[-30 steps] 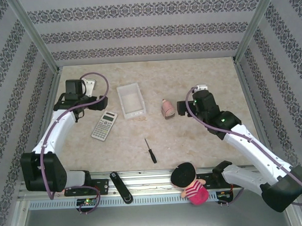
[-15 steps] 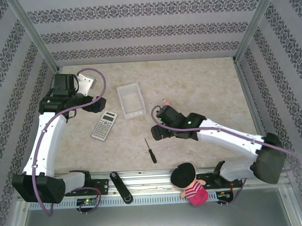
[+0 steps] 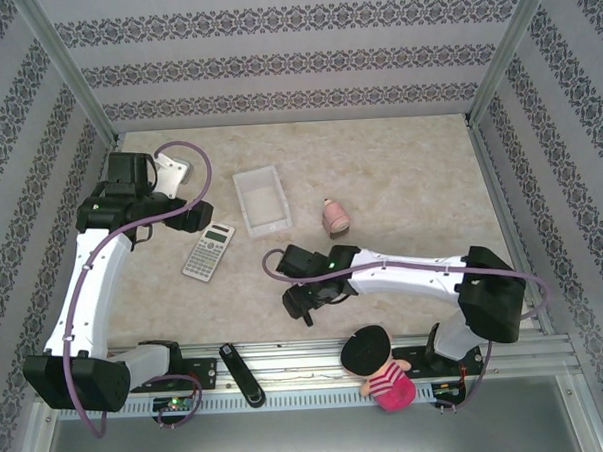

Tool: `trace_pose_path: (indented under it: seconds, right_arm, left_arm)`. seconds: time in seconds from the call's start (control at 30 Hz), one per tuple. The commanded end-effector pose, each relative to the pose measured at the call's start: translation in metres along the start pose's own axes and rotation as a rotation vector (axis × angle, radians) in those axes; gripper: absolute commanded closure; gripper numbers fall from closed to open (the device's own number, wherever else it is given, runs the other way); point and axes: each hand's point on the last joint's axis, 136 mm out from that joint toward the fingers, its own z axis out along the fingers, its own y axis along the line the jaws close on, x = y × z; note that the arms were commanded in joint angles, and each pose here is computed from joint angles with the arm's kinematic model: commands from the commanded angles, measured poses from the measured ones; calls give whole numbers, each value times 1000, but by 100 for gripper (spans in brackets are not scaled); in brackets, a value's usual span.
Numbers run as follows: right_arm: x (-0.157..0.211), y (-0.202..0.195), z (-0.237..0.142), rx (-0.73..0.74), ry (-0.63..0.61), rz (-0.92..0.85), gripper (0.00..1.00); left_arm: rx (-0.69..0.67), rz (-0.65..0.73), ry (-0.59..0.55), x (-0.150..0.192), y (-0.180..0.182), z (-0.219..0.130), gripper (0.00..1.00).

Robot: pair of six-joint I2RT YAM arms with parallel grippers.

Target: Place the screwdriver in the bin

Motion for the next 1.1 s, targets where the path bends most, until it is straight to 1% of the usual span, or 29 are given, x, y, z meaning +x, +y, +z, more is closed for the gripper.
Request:
trace_pose_path:
  seconds: [0.0,0.13,0.23,0.37,0.53,0.57,0.67,0.9,0.93,0.97,1.07]
  right_arm:
    - [12,3,18,30,43,42,33]
    - [20,1,36,81,81,68,37]
    - [22,-3,44,113,84,97,40]
    - [24,-11,50,149,88,116,45]
    - [29,-14,57,173,106,128,47]
    - [31,-15,59,180,113,124,51]
    - [34,-19,61,206,124,116,52]
    - [36,-22,61,247,119,92,62]
    - [37,-22,61,252,117,90,64]
    - [38,-22,61,251,117,85,70]
    - [36,-22,60,260,103,77,73]
  left_arm:
    - [38,-25,15,8,-10,0,1]
    - [46,-36,12,8,-12,0,1]
    - [48,-40,8,6,-12,-1,1]
    - [51,-43,-1,5,-13,-3,1]
    - [64,-53,2,6,-16,-3,1]
    - [62,-52,0,7,-16,-3,1]
    - [61,-51,3,8,-16,-3,1]
    - [65,-56,4,9,-17,-4,1]
    - [65,-55,5,10,-17,-4,1]
    - [66,-55,5,10,-17,-4,1]
    - [61,-57,4,11,-16,-4,1]
